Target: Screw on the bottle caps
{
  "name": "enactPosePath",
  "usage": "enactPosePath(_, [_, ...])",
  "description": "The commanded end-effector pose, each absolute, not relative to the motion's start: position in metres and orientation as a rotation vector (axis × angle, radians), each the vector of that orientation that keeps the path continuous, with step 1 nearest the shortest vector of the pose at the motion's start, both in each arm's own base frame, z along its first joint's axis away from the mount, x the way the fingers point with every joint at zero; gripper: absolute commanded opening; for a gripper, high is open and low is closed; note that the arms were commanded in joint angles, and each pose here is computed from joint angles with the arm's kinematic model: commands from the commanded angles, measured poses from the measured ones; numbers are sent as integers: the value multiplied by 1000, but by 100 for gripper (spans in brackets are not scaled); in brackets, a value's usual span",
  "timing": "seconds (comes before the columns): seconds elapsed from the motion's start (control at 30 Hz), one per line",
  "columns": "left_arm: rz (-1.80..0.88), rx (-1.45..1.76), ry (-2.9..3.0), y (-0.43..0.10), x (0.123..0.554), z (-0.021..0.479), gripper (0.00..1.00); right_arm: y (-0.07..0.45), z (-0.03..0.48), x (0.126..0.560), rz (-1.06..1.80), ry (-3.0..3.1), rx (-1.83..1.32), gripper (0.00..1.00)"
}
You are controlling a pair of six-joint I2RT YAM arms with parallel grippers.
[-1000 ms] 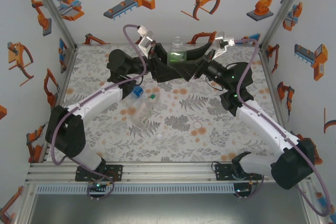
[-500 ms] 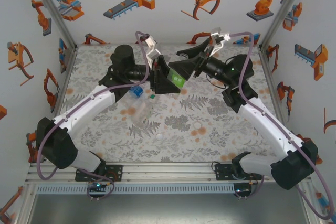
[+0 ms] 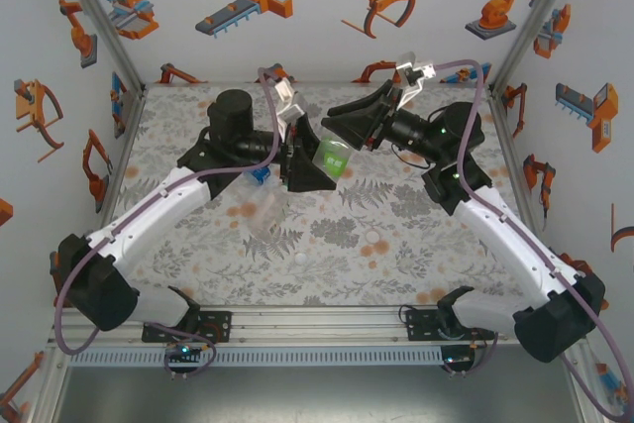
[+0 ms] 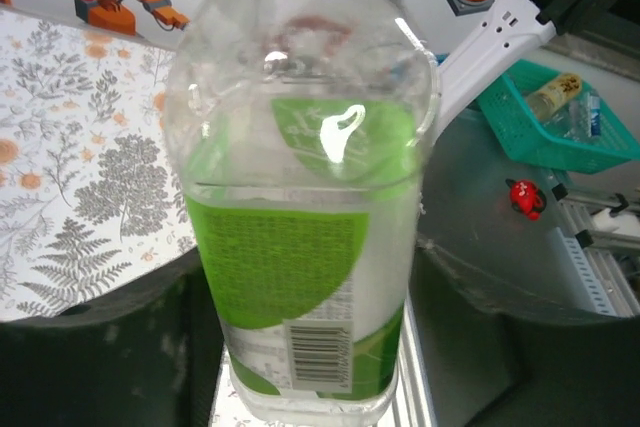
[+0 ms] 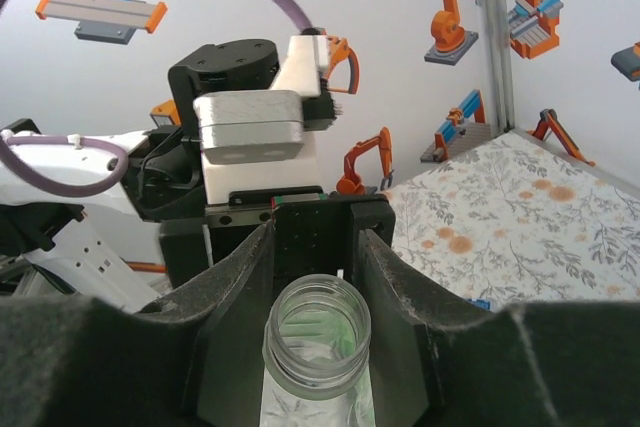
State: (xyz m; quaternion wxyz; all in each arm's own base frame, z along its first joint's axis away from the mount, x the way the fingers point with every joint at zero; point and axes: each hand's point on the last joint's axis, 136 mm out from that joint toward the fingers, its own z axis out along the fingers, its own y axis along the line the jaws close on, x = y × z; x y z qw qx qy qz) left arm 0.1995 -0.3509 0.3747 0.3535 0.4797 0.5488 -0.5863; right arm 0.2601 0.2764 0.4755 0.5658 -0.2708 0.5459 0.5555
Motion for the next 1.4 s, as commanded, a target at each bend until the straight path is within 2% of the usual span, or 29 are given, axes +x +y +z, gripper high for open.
enactPosePath(0.0, [-1499,1242,1320,-345,188,391,74,276,491,250,1335,1221,-649,18])
enactPosePath(0.03, [-1496,1233,1322,-345,189,390,78,276,491,250,1338,1219,-648,17])
enactPosePath(0.17, [-1480,1206,1327,-347,195,386,82,279,490,253,1338,1221,-641,16])
enactPosePath(0.63, [-1494,1197,1322,-358,207,380,79,282,493,251,1345,1187,-643,14])
enactPosePath(0.9, [-1516,1212,1321,-361,208,376,67,276,497,246,1331,1174,-625,14])
enactPosePath(1.07, [-1526,1218,1314,-362,208,376,55,275,493,247,1325,1188,-616,15])
enactPosePath(1.1, [-1523,1219,1315,-362,208,375,55,275,493,248,1323,1191,-616,17])
enactPosePath(1.13, [-1519,1219,1316,-361,209,374,55,275,493,247,1320,1193,-617,25])
enactPosePath(1.2, [-1500,1224,1325,-360,212,372,54,273,492,249,1286,1212,-619,55])
enactPosePath(1.23, [-1484,1221,1341,-358,214,370,52,272,491,250,1258,1222,-619,64])
enactPosePath(1.3, [-1437,1204,1383,-352,224,365,48,264,491,254,1169,1262,-600,74])
enactPosePath(1.37, [-1402,1191,1412,-343,234,361,45,255,490,258,1082,1292,-576,78])
